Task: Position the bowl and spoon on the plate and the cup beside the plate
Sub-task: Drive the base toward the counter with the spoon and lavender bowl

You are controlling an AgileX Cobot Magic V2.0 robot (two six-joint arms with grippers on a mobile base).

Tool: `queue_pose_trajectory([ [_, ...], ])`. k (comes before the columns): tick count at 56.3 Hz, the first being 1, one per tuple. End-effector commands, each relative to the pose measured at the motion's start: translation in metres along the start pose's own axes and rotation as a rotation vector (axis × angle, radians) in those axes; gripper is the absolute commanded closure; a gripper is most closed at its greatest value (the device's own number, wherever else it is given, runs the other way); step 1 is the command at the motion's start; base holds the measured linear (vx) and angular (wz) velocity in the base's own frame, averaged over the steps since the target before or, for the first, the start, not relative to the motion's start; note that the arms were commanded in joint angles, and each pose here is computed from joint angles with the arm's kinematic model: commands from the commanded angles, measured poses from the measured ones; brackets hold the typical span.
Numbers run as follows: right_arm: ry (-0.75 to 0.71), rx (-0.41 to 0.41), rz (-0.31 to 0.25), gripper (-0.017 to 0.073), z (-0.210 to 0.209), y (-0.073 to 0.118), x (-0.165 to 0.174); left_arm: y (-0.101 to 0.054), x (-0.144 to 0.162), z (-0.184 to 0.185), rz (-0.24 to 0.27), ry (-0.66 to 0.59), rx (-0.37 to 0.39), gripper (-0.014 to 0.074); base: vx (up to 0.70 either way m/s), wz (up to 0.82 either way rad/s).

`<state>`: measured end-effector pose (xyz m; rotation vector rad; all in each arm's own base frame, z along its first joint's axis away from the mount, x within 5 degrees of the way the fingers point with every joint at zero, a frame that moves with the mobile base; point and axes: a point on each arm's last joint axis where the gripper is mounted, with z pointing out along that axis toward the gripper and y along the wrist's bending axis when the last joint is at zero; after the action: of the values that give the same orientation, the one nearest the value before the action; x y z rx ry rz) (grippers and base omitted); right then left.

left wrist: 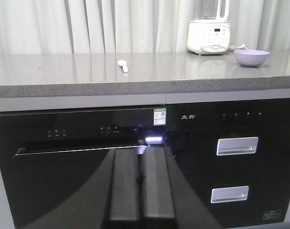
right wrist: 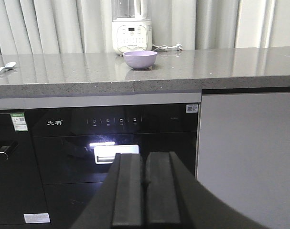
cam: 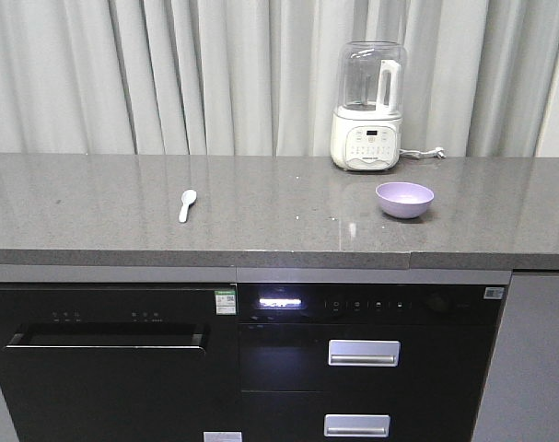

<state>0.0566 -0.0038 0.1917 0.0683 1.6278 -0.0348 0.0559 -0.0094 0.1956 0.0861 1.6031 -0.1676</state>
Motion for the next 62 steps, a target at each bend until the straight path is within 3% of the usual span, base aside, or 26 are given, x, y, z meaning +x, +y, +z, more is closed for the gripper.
queue_pose_trajectory([
  [1, -0.085, 0.001, -0.012, 0.0568, -0.0005, 0.0, -0.0069, -0.0004, -0.0165, -0.0032, -0.01, -0.123, 0.002, 0.0597, 0.02, 0.0],
  [62, -0.085, 0.001, -0.012, 0.0568, -0.0005, 0.0, -0.0069, -0.0004, -0.0165, -0.0032, -0.01, -0.123, 0.002, 0.0597, 0.19, 0.0],
])
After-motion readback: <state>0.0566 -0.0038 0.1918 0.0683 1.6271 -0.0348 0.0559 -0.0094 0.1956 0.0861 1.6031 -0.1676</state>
